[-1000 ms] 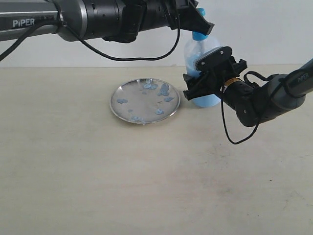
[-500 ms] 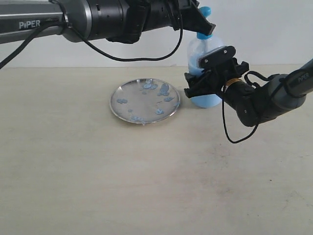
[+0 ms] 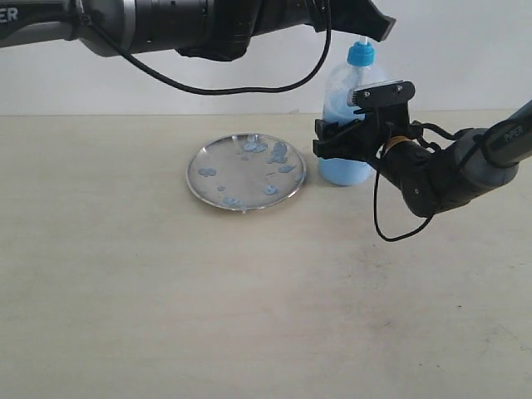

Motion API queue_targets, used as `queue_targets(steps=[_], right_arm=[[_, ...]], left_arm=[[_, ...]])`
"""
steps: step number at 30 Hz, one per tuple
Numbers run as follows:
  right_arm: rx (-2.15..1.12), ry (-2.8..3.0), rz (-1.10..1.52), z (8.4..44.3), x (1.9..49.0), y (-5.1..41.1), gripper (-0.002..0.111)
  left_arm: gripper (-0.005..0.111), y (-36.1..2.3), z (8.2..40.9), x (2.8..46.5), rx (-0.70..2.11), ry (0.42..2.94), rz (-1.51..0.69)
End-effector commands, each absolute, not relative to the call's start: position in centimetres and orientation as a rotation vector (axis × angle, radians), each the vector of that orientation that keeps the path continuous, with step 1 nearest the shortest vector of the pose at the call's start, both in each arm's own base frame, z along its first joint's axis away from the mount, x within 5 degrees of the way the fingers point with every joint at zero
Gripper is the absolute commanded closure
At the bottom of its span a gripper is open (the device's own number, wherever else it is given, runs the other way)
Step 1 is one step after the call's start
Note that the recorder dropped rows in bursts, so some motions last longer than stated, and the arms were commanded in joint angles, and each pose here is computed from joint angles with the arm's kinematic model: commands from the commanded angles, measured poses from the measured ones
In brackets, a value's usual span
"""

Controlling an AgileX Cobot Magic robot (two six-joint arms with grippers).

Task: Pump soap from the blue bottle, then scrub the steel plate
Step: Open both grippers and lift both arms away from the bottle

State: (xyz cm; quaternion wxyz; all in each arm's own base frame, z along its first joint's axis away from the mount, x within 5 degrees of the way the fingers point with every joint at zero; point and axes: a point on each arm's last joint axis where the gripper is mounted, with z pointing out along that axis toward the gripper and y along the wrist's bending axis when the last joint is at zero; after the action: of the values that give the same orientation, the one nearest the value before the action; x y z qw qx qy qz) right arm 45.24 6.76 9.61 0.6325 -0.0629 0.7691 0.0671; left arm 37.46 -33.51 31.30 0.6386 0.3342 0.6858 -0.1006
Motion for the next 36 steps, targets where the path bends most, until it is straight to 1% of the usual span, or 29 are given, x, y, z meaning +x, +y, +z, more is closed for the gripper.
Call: queue_targets(steps=[1, 2, 4, 6, 7, 12, 14, 16, 17, 18, 23, 26, 28, 33, 36], right_arm=[[-0.177, 1.816, 0.155, 8.5, 44.9, 6.8, 0.086], [-0.184, 1.822, 0.149, 8.5, 44.9, 6.8, 0.073], [-0.199, 1.824, 0.137, 8.4, 44.9, 6.8, 0.039], [-0.194, 1.829, 0.131, 8.4, 44.9, 6.7, 0.01], [-0.198, 1.831, 0.128, 8.4, 44.9, 6.7, 0.003], [-0.217, 1.853, 0.112, 8.1, 44.8, 6.7, 0.005], [-0.219, 1.848, 0.109, 8.9, 44.9, 6.7, 0.005], [-0.218, 1.871, 0.103, 11.0, 44.8, 6.7, 0.005], [-0.216, 1.907, 0.097, 12.6, 44.6, 6.6, 0.005], [-0.217, 1.929, 0.093, 13.1, 44.4, 6.5, 0.005], [-0.266, 2.137, 0.027, 19.3, 41.8, 5.9, 0.005], [-0.274, 2.126, 0.0, 24.3, 39.8, 5.5, 0.005], [-0.268, 2.094, -0.002, 26.3, 38.9, 5.3, 0.004], [-0.315, 2.055, -0.043, 29.7, 37.0, 5.0, 0.004], [-0.313, 2.053, -0.045, 30.3, 36.6, 4.9, 0.004]], left_arm=[[0.102, -32.9, 33.0, 36.0, 0.699, 1.572, -0.298], [0.102, -32.7, 33.4, 35.7, 0.691, 1.569, -0.31], [0.102, -32.4, 33.9, 35.1, 0.702, 1.557, -0.326], [0.102, -32.2, 34.1, 34.7, 0.724, 1.547, -0.336], [0.102, -32.1, 34.2, 34.5, 0.723, 1.549, -0.339], [0.102, -31.1, 33.2, 33.8, 0.71, 1.592, -0.329], [0.102, -30.3, 33.2, 33.4, 0.704, 1.582, -0.277], [0.102, -29.3, 33.7, 32.7, 0.681, 1.578, -0.261], [0.102, -28.7, 33.7, 32.1, 0.685, 1.585, -0.258], [0.102, -28.5, 33.7, 31.8, 0.684, 1.589, -0.259], [0.102, -25.8, 33.4, 29.2, 0.65, 1.626, -0.276], [0.102, -26.0, 33.5, 28.3, 0.768, 1.606, -0.308], [0.102, -26.1, 33.3, 28.2, 0.798, 1.613, -0.317], [0.102, -26.1, 32.6, 28.3, 0.895, 1.611, -0.292], [0.102, -26.7, 31.7, 28.9, 0.963, 1.591, -0.243]])
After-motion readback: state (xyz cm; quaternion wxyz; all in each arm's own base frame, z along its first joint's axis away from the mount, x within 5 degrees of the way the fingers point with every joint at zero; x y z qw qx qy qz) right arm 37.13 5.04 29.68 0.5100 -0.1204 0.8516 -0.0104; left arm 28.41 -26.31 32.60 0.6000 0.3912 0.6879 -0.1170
